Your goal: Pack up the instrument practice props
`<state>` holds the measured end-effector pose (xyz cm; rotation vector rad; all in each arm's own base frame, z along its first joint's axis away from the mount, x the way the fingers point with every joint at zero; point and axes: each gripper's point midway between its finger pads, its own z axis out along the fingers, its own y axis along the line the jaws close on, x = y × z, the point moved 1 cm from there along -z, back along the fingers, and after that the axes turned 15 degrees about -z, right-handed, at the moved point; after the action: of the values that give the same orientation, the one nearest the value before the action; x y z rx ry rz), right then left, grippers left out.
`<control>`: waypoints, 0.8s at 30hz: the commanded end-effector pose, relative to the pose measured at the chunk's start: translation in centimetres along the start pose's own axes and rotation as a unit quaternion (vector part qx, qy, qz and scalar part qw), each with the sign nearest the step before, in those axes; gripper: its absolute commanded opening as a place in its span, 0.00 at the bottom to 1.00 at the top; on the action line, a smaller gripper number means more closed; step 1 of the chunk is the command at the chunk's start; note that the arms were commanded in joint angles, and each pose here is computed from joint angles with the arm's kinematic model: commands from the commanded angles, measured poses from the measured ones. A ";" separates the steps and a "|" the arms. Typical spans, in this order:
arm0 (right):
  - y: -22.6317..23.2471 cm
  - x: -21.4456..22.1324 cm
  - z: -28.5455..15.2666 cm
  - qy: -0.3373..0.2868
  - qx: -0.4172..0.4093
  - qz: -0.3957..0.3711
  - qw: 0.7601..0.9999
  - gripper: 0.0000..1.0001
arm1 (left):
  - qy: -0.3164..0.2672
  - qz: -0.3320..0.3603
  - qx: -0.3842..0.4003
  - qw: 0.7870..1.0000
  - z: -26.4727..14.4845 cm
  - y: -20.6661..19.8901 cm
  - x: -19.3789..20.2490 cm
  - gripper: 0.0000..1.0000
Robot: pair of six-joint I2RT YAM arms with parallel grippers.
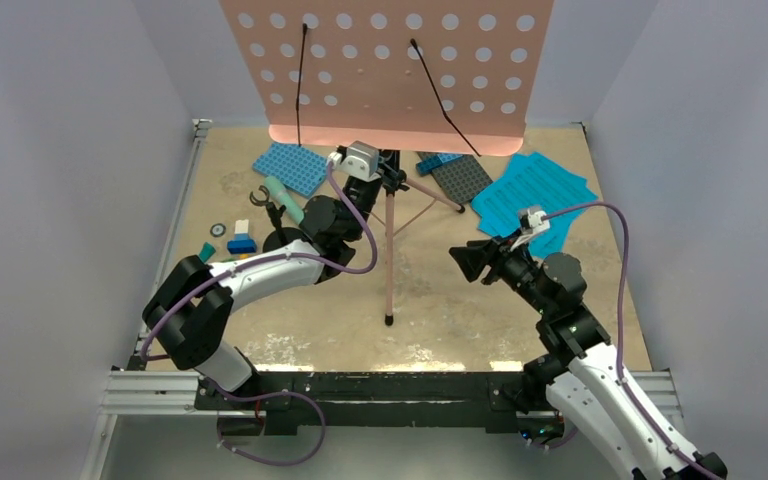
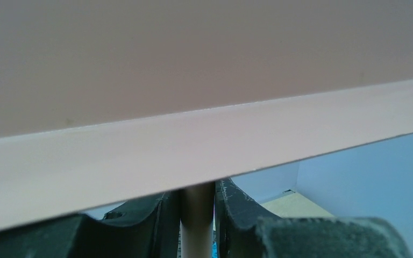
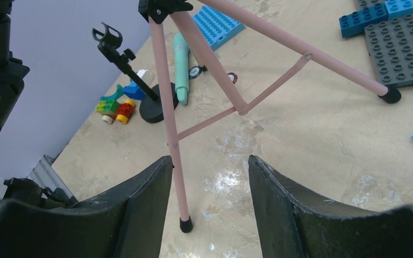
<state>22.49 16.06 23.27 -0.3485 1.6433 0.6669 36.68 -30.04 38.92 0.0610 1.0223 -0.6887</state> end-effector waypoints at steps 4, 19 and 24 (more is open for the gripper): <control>2.0 -2.6 1.0 -0.004 -0.050 0.000 0.999 0.62 | -0.052 -0.016 0.028 0.998 0.2 -0.9 -3.8 0.00; 6.4 -7.4 7.3 0.028 -0.175 0.193 0.965 0.73 | 0.028 -0.066 0.093 0.993 -4.9 -2.1 -2.4 0.00; 7.4 -7.4 8.9 0.061 -0.208 0.285 0.934 0.82 | 0.031 -0.049 0.093 0.994 -4.6 -2.0 -1.9 0.00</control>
<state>27.42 24.42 27.77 -0.2453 1.7702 1.2255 32.32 -27.74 39.07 0.1248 1.0143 -0.8316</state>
